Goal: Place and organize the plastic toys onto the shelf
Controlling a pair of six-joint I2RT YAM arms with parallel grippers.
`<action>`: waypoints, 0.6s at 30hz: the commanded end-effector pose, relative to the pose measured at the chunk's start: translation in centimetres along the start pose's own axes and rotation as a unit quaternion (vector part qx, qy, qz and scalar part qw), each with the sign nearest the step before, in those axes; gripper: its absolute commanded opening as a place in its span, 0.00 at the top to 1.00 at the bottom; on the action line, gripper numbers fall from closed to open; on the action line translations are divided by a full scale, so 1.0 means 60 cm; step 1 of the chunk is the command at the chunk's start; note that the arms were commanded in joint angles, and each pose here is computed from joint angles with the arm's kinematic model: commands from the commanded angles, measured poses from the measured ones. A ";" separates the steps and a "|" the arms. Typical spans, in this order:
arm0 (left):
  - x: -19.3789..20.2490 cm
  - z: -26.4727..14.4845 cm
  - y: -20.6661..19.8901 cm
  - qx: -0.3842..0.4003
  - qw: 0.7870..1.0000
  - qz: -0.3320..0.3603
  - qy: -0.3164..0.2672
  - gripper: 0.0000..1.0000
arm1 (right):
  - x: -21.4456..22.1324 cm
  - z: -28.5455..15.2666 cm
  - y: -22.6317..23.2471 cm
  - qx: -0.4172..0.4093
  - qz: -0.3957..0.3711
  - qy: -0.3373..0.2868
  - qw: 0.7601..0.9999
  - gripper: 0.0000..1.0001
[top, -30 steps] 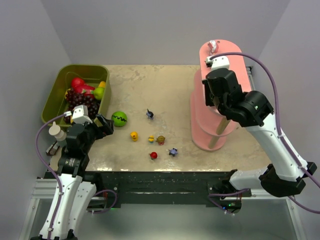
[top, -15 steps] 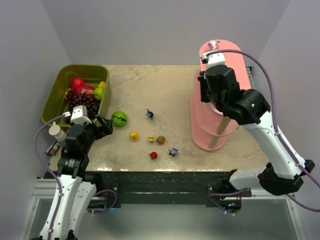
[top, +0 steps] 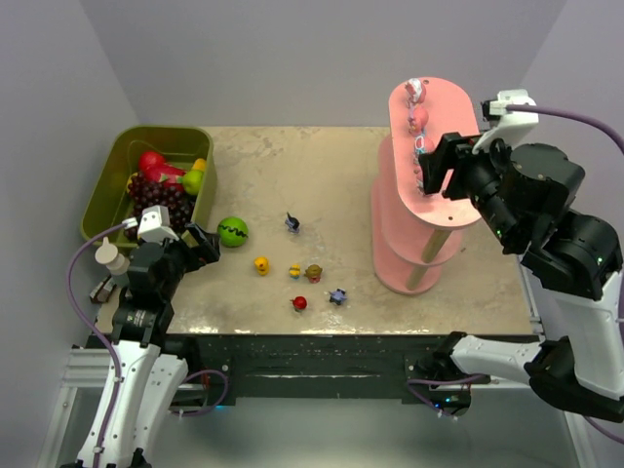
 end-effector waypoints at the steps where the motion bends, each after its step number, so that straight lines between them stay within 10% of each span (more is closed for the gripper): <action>1: -0.019 -0.005 -0.012 0.009 1.000 -0.005 -0.017 0.00 | 0.008 -0.006 -0.023 0.032 -0.017 0.008 0.999 0.29; 18: -0.018 -0.006 -0.012 0.010 1.000 -0.005 -0.019 0.00 | 0.095 0.046 -0.010 0.056 -0.075 0.093 0.991 0.25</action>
Point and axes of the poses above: each gripper's point midway between its finger pads, its own z axis out along the fingers, its own y axis along the line the jaws close on, x = y × z, the point moved 1 cm from there along -z, back along the fingers, and after that the axes turned 8 degrees about -z, right-handed, at the moved point
